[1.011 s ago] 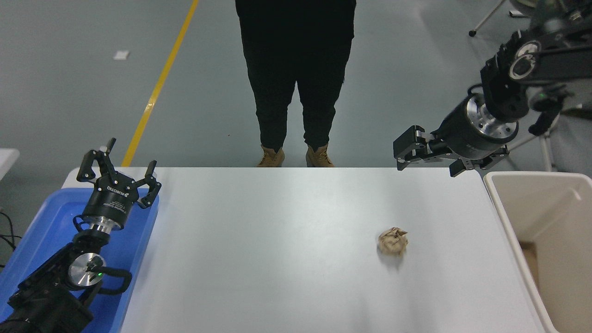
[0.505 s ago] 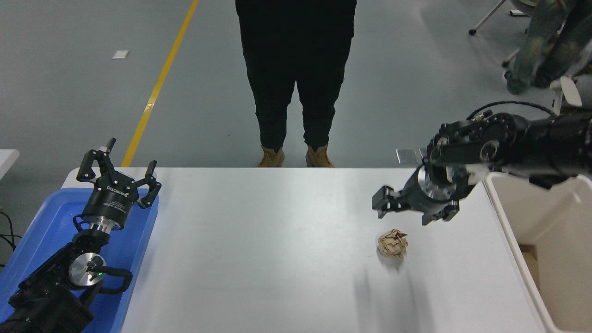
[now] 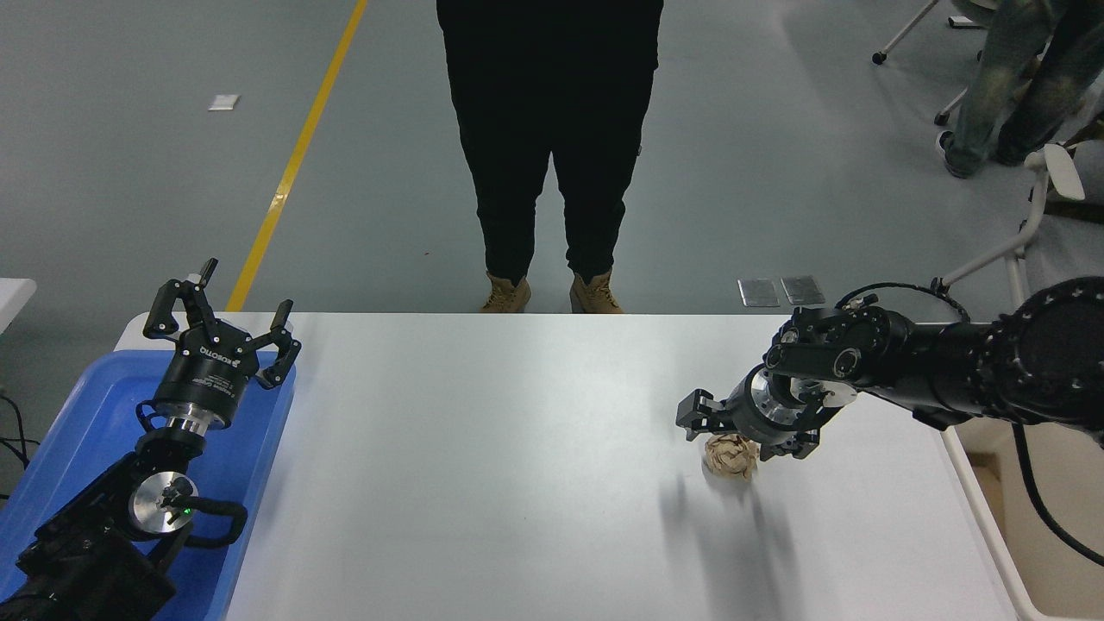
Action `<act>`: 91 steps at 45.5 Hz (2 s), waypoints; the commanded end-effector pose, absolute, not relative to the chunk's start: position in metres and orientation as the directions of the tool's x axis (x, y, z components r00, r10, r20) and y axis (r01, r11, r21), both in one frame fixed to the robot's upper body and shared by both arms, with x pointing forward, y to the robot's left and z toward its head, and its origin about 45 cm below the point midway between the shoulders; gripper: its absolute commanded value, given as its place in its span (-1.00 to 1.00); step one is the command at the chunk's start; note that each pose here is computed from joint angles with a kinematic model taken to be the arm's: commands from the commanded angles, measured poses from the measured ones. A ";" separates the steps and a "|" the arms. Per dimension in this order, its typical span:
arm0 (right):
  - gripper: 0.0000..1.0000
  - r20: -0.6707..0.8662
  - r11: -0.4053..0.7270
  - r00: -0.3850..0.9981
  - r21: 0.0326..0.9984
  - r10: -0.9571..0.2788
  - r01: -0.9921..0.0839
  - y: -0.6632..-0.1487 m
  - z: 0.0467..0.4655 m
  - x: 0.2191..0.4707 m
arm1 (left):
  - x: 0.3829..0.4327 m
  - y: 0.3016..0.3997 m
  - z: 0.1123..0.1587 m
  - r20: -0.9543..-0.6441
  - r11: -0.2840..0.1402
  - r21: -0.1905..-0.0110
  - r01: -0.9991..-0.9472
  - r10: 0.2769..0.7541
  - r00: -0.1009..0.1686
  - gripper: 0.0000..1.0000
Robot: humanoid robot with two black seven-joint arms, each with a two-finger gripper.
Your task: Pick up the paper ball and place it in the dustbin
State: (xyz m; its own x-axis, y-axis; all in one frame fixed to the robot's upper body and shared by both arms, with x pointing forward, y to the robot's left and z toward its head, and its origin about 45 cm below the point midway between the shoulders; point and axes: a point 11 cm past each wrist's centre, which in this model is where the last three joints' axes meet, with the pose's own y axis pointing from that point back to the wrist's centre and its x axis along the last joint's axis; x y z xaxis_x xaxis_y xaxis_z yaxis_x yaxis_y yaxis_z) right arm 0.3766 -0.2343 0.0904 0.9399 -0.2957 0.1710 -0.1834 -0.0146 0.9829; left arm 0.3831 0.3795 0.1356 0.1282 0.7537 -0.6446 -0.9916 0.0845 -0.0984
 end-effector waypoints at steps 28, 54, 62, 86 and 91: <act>-1.00 0.212 0.019 0.922 0.976 -0.323 -0.217 -0.241 0.063 0.366 | 0.3831 0.3792 0.1353 -0.645 0.085 -0.098 -0.992 0.753 0.128 0.97; -1.00 0.317 -0.009 0.900 0.942 -0.300 -0.335 -0.258 0.191 0.416 | 0.3830 0.3799 0.1356 -0.644 0.084 -0.098 -0.992 0.754 0.128 0.97; -1.00 0.329 -0.064 0.900 0.931 -0.287 -0.360 -0.258 0.260 0.412 | 0.3832 0.3795 0.1359 -0.644 0.085 -0.099 -0.991 0.754 0.129 0.97; -1.00 0.424 -0.178 0.854 0.855 -0.302 -0.488 -0.281 0.400 0.407 | 0.3830 0.3799 0.1356 -0.644 0.084 -0.098 -0.992 0.754 0.128 0.97; -1.00 0.446 -0.157 0.851 0.853 -0.277 -0.498 -0.287 0.403 0.407 | 0.3830 0.3798 0.1356 -0.644 0.084 -0.098 -0.992 0.754 0.128 0.97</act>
State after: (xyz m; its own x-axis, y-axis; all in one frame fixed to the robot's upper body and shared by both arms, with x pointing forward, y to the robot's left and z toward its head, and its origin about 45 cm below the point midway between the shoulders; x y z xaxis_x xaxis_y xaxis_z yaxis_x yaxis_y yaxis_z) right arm 0.4124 -0.2788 0.3701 0.8627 -0.3012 0.4062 -0.4623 -0.1440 0.8750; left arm 0.3831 0.3797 0.1355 0.1278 0.7539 -0.6444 -0.9916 0.0842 -0.0981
